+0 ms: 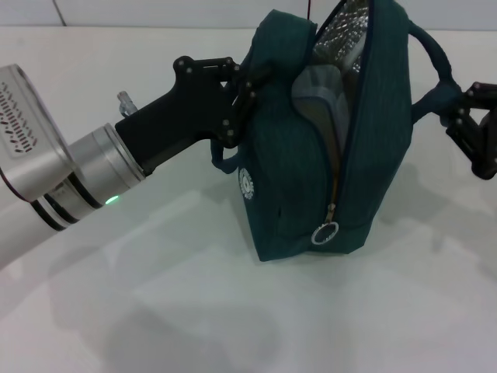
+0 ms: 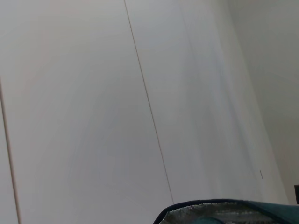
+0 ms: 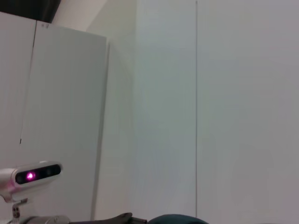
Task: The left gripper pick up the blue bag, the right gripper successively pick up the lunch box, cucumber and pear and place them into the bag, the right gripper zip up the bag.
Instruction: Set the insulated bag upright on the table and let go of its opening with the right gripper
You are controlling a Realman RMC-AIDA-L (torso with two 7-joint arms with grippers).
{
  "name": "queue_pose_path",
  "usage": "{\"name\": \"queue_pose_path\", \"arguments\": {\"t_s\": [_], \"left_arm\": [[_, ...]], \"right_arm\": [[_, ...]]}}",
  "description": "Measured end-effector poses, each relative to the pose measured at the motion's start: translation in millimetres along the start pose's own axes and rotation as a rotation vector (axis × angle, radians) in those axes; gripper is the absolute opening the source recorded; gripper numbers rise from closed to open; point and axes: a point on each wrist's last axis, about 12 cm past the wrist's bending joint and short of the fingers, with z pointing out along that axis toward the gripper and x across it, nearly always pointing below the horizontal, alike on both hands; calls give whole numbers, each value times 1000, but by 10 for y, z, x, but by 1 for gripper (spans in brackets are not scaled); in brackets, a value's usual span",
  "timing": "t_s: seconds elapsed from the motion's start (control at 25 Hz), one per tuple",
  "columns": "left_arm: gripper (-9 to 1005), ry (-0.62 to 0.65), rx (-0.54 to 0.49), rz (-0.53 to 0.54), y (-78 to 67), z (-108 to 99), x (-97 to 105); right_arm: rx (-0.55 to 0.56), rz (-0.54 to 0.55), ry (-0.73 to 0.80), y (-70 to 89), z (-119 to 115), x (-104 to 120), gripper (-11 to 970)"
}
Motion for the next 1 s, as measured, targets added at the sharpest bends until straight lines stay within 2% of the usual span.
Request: {"name": "queue_pose_path", "arguments": {"t_s": [0.24, 0.44, 0.6, 0.76, 1.0], "left_arm": [[51, 1, -15, -20, -28, -21, 21], [51, 11, -46, -45, -84, -77, 72], [52, 13, -1, -29, -189, -100, 94], [52, -39, 49, -6, -293, -158, 47], [53, -22, 29, -10, -304, -207, 75]], "right_arm": [[12, 26, -38, 71, -22, 26, 65], [33, 29, -7, 79, -86, 85, 65], [47, 55, 24, 90, -121, 141, 66], [45, 114, 33, 120, -120, 175, 65], [26, 162, 67, 172, -101, 237, 74]]}}
